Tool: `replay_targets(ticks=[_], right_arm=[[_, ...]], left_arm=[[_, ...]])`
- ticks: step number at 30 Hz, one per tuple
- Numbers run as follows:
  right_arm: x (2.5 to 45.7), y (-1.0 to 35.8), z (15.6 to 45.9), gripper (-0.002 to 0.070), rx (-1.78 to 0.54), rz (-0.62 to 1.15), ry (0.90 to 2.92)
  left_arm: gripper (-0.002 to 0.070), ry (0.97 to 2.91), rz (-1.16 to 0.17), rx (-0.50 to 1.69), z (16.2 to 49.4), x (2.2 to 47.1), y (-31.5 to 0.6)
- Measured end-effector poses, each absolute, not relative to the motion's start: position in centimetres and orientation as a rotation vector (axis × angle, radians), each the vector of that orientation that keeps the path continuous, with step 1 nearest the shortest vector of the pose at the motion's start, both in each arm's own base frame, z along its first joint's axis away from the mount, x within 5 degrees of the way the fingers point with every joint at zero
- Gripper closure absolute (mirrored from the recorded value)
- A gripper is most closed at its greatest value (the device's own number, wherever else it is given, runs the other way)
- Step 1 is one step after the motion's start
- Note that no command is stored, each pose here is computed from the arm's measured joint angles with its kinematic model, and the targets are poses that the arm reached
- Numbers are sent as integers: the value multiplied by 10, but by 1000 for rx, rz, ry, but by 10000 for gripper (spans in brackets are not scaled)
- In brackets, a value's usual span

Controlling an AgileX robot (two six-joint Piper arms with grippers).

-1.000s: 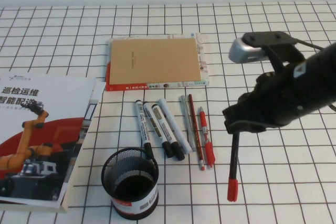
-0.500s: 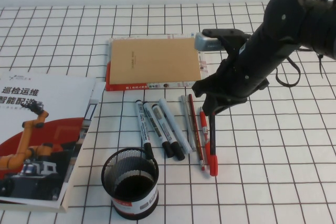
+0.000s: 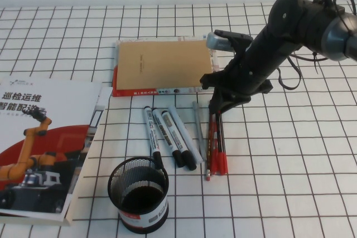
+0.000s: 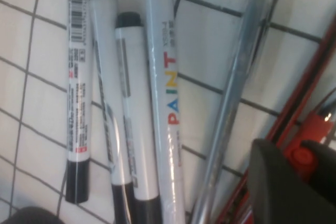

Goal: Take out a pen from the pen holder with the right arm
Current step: 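Take a marker out of the pen holder and lay it on the table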

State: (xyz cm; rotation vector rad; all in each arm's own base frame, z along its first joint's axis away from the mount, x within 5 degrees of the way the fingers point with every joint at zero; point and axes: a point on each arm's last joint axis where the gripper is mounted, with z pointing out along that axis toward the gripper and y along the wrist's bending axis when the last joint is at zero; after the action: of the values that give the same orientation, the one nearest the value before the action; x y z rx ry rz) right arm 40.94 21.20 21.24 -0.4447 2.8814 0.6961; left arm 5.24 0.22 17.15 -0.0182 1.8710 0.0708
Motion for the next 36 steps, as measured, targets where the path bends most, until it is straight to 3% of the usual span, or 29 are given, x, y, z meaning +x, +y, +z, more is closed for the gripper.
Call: replay_targets(ticks=[6,18,21,27,36], right_arm=[[420,208,195,616,-385,727,2909],[426,204,190,614,-346,721,2897],[427,204,190,575,-344,713,2887],[428,203,190,421,-340,707,2879],[427,203,197,393,-354,692,2865]], left_arm=[[678,1871,71,-18,172,52,2],[678,1871,71,-18,172,52,2],[678,1871,71,-18,172,52,2],[678,1871,71,-18,172,52,2],[678,1871,71,-18,172,52,2]])
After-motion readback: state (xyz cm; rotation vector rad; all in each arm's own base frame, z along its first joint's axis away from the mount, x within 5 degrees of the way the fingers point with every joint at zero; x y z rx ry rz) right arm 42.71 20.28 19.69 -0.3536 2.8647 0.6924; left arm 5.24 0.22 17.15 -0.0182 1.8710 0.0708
